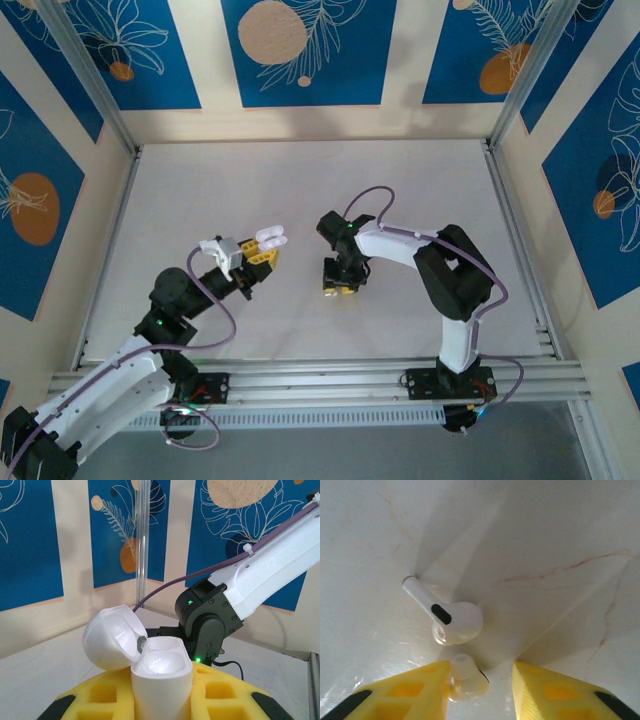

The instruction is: Insert the wireless bluetooth earbuds into the charging case

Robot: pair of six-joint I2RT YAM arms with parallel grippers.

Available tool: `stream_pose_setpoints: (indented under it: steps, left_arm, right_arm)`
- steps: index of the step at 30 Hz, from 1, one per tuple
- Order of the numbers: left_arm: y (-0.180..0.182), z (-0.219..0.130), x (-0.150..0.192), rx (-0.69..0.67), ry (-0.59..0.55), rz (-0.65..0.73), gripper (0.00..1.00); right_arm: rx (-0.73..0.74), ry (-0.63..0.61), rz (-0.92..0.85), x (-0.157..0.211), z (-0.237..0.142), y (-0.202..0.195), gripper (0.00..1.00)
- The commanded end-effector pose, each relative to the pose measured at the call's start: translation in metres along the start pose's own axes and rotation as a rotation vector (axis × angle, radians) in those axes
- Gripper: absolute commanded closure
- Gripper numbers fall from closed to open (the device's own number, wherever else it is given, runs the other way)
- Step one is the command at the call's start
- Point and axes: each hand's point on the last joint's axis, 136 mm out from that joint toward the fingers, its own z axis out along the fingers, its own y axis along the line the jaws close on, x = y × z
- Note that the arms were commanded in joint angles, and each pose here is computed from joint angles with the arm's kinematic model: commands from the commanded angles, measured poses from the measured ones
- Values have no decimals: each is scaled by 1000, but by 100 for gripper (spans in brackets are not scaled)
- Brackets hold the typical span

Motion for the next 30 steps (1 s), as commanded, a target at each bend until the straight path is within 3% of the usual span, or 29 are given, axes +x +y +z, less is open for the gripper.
stream_pose_setpoints:
  steps: [1,11,25,30]
  left_arm:
    - [-2,0,-14,3,-35,18,88]
    - [-3,4,-13,16,-33,-3,88]
    - [-4,6,-13,24,-30,-17,88]
    - [-4,7,-13,27,-28,-21,88]
  right_arm:
    - [26,2,-10,9,-7,-10,65]
    - [-122,25,-107,33,-10,-18,77]
    - [-137,17,-125,67,-7,-42,69]
    - [-88,27,-32,74,-9,-55,66]
